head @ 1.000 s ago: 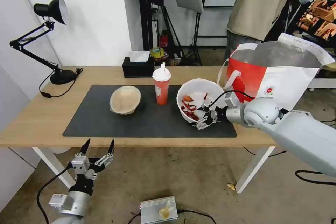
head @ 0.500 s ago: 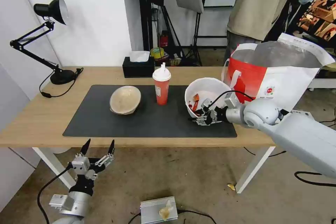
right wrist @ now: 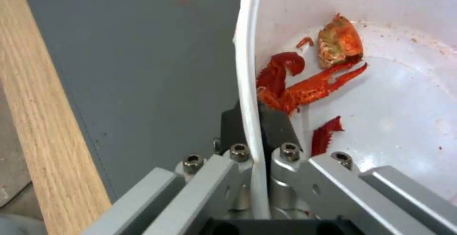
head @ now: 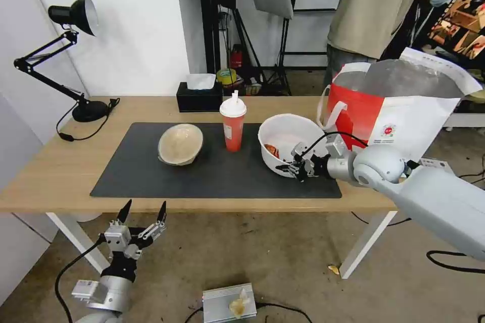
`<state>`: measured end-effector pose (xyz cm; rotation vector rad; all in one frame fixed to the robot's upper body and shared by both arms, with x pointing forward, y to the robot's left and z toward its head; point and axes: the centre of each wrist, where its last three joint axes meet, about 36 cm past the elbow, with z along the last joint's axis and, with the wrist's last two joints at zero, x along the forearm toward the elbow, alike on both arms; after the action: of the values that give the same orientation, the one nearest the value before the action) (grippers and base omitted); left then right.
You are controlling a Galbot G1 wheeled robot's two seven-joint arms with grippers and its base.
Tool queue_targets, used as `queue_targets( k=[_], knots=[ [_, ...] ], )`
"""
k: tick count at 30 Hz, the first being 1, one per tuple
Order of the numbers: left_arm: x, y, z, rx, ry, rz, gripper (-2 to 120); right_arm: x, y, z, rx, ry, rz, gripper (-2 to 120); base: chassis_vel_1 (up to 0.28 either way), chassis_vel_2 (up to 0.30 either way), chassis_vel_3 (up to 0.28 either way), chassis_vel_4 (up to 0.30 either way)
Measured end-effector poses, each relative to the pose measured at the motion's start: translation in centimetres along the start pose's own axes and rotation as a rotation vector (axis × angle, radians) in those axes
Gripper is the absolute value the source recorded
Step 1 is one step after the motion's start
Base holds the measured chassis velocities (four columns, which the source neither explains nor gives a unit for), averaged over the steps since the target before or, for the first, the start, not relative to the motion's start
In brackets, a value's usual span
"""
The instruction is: Pick up the trash from the table and place it into the takeout bag.
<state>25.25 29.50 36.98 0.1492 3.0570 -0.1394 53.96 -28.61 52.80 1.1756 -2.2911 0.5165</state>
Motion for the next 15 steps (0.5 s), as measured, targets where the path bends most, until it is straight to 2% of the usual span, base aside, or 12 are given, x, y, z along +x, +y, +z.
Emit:
queue_targets(
  k=[15],
  knots=[
    [0.1, 0.0, -0.1, -0.002, 0.001, 0.002, 100, 1.4, 0.6, -1.9, 0.045, -0.032, -0.001, 0, 0.0, 0.0, 0.0, 0.0]
  ],
)
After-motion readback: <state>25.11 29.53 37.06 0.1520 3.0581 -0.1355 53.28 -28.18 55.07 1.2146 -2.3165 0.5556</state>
